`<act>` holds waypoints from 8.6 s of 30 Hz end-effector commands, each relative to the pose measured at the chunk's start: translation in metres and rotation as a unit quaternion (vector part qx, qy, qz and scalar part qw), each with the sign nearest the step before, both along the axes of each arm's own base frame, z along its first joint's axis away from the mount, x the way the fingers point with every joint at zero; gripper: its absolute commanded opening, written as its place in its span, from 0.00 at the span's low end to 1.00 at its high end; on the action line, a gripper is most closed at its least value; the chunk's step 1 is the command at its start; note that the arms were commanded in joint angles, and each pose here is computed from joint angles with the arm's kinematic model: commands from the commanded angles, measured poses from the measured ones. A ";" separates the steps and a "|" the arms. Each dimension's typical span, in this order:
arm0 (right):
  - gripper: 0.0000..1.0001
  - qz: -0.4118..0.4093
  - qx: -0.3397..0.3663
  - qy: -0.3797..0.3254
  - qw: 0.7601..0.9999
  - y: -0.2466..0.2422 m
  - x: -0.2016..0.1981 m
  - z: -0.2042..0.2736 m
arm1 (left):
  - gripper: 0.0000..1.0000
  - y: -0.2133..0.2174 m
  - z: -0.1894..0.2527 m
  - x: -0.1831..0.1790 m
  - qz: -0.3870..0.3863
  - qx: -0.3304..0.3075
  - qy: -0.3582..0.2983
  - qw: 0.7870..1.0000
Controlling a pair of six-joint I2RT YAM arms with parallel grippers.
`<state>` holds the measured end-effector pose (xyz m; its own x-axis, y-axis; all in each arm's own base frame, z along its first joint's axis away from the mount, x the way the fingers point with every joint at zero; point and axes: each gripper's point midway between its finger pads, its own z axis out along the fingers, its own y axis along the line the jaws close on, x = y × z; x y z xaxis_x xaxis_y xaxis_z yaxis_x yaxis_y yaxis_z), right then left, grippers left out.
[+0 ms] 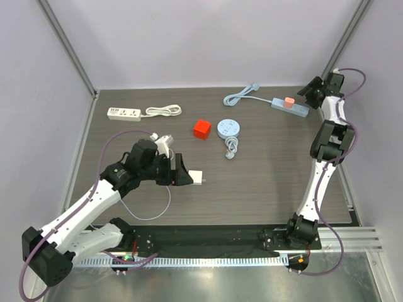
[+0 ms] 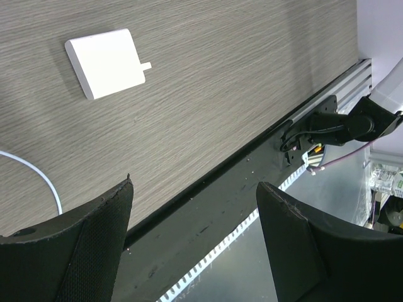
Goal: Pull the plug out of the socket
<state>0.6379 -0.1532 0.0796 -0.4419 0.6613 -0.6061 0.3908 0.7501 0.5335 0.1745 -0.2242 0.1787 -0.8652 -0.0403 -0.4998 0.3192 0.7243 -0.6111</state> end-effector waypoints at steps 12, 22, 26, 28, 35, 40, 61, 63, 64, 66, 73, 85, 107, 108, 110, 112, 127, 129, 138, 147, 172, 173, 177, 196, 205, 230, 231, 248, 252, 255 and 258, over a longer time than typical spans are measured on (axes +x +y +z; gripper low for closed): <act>0.68 0.017 -0.003 0.186 0.982 0.015 -0.073 -0.065 | 0.79 -0.007 0.030 0.004 -0.013 -0.032 -0.039 0.999; 0.71 0.091 0.073 0.217 0.969 0.090 -0.148 -0.064 | 0.79 -0.008 0.038 -0.003 -0.019 -0.054 -0.047 0.997; 0.72 0.113 0.100 0.175 0.973 0.125 -0.160 -0.045 | 0.79 -0.008 0.040 -0.005 -0.020 -0.061 -0.048 0.997; 0.72 0.123 0.106 0.180 0.970 0.142 -0.172 -0.046 | 0.79 -0.009 0.041 -0.007 -0.024 -0.064 -0.047 0.997; 0.79 0.085 -0.013 0.158 0.984 0.117 -0.179 -0.011 | 0.79 -0.010 0.045 -0.010 -0.030 -0.074 -0.047 0.996; 0.85 0.152 -0.033 0.094 0.983 0.153 -0.168 0.022 | 0.79 -0.012 0.045 -0.007 -0.029 -0.077 -0.048 0.995; 0.68 0.214 -0.099 0.168 0.957 0.205 -0.180 -0.044 | 0.78 -0.018 0.046 -0.004 -0.015 -0.092 -0.030 0.995; 0.49 0.210 -0.081 0.158 0.961 0.211 -0.180 -0.043 | 0.78 -0.020 0.047 -0.004 -0.013 -0.099 -0.024 0.995; 0.45 0.210 -0.073 0.159 0.962 0.213 -0.185 -0.046 | 0.78 -0.022 0.048 -0.001 -0.013 -0.103 -0.025 0.994; 0.37 0.214 -0.053 0.149 0.964 0.220 -0.186 -0.046 | 0.77 -0.026 0.051 0.001 -0.014 -0.110 -0.023 0.994; 0.14 0.207 0.047 0.097 0.972 0.247 -0.228 -0.045 | 0.75 -0.062 0.056 0.020 -0.030 -0.133 -0.008 0.991; 0.01 0.220 0.154 0.035 0.963 0.273 -0.327 -0.049 | 0.72 -0.178 0.013 0.075 -0.057 -0.071 0.010 0.996; 0.01 0.240 0.240 0.034 0.940 0.279 -0.355 -0.055 | 0.64 -0.239 -0.081 0.151 -0.009 0.103 -0.036 0.994; 0.01 0.239 0.242 0.034 0.940 0.280 -0.355 -0.056 | 0.64 -0.240 -0.082 0.152 -0.009 0.103 -0.036 0.994; 0.01 0.241 0.243 0.033 0.939 0.280 -0.355 -0.055 | 0.64 -0.237 -0.089 0.158 0.003 0.116 -0.042 0.992; 0.01 0.242 0.245 0.034 0.938 0.280 -0.355 -0.056 | 0.64 -0.242 -0.087 0.163 0.004 0.112 -0.044 0.993; 0.01 0.240 0.250 0.035 0.937 0.281 -0.357 -0.061 | 0.16 -0.258 -0.099 0.169 -0.010 0.093 -0.017 0.995; 0.01 0.239 0.248 0.036 0.938 0.281 -0.357 -0.061 | 0.07 -0.258 -0.094 0.170 -0.011 0.091 -0.023 0.996; 0.01 0.206 0.222 0.054 0.952 0.270 -0.355 -0.069 | 0.00 -0.283 -0.035 0.156 -0.028 -0.024 -0.005 0.999; 0.01 0.203 0.223 0.056 0.952 0.269 -0.356 -0.071 | 0.00 -0.286 0.010 0.140 -0.028 -0.108 -0.003 0.994; 0.01 0.174 0.197 0.062 0.963 0.259 -0.355 -0.073 | 0.00 -0.242 0.045 0.121 -0.042 0.062 -0.116 0.990; 0.01 0.174 0.197 0.062 0.963 0.259 -0.355 -0.073 | 0.00 -0.246 0.051 0.114 -0.063 0.040 -0.110 0.991; 0.01 0.183 0.196 0.053 0.962 0.260 -0.348 -0.067 | 0.00 -0.234 0.039 0.086 -0.103 -0.003 -0.098 0.990; 0.03 0.232 0.273 -0.001 0.934 0.279 -0.235 -0.031 | 0.00 -0.197 -0.082 0.017 -0.163 0.000 0.025 0.986; 0.15 0.244 0.235 0.064 0.939 0.276 -0.232 -0.059 | 0.00 -0.165 -0.117 0.037 -0.132 0.058 0.023 0.989; 0.81 0.191 0.069 0.136 0.970 0.233 -0.252 -0.064 | 0.56 -0.125 -0.132 0.039 -0.104 0.113 0.011 0.988; 0.81 0.186 0.063 0.136 0.971 0.231 -0.252 -0.062 | 0.60 -0.124 -0.129 0.040 -0.105 0.118 0.005 0.987; 0.89 0.242 -0.140 0.080 0.957 0.257 -0.286 0.022 | 0.80 -0.095 -0.004 0.052 -0.066 0.083 -0.133 0.985; 0.89 0.279 -0.128 0.066 0.949 0.287 -0.312 0.026 | 0.80 -0.079 -0.017 0.041 -0.041 0.066 -0.133 0.988; 0.90 0.305 -0.108 0.047 0.945 0.307 -0.334 0.028 | 0.80 -0.072 -0.017 0.034 -0.015 0.036 -0.127 0.991; 0.91 0.308 -0.076 0.014 0.948 0.316 -0.354 0.034 | 0.81 -0.063 -0.031 0.020 -0.001 -0.007 -0.124 0.992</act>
<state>0.2946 0.1568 0.1036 -0.7672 0.1215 -0.6298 -0.1291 0.9325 0.3372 0.1936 -0.2842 0.1378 -0.7338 0.0806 -0.6746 0.4872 0.7545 -0.4398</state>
